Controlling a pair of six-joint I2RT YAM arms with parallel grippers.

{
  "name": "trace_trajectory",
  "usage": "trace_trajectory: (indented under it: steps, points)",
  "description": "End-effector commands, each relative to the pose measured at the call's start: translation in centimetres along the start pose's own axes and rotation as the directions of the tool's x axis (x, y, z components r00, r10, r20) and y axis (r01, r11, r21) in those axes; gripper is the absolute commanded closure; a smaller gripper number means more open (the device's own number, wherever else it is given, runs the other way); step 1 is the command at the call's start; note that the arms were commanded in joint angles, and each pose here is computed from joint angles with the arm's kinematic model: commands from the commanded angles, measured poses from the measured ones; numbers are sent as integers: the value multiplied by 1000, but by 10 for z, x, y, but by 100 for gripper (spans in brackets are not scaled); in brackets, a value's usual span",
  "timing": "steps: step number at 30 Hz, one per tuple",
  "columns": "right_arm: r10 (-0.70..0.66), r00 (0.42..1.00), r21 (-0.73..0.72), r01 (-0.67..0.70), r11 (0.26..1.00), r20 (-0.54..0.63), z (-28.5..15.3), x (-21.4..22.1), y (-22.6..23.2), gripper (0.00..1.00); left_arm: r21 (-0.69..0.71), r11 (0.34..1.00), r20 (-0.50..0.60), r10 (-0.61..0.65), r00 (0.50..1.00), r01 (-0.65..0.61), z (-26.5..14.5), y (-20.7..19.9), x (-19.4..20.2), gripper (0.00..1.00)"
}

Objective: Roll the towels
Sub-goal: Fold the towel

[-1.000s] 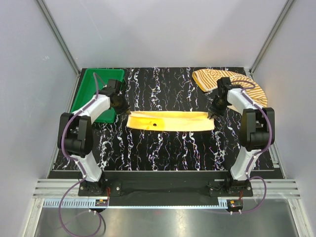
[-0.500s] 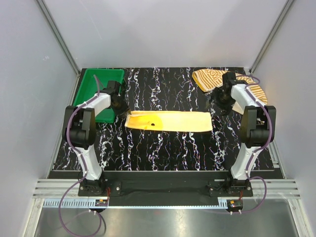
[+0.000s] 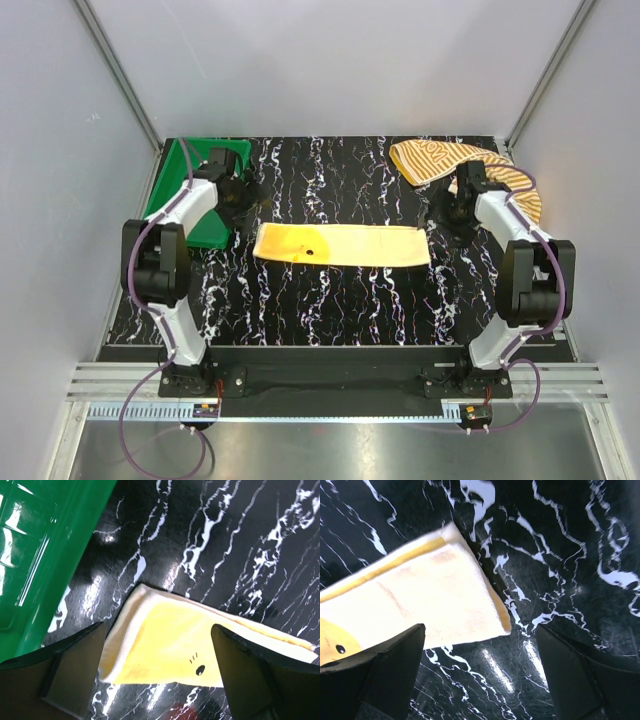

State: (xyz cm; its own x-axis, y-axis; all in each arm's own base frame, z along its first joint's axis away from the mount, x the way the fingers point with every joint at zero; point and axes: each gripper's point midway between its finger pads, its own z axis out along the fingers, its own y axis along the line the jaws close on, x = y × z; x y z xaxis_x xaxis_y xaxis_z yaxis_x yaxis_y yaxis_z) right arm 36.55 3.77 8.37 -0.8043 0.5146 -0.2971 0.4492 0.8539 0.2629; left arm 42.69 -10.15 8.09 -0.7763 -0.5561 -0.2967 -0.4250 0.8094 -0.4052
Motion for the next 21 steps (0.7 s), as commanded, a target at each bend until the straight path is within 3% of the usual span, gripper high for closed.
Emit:
trace_trajectory:
  steps: [1, 12, 21]
  points:
    - [7, 1000, -87, -9, 996, -30, 7, 14, 9, 2, 45, 994, 99, 91, 991, -96, -42, -31, -5, 7]
    - [55, 990, -90, -67, 994, -130, 31, 60, -8, 16, 58, 957, 38, 282, 959, -284, -38, -56, 93, 9]
    - [82, 988, -82, -93, 992, -128, 41, 69, -15, 30, 86, 934, 19, 347, 938, -347, -49, -59, 123, 9]
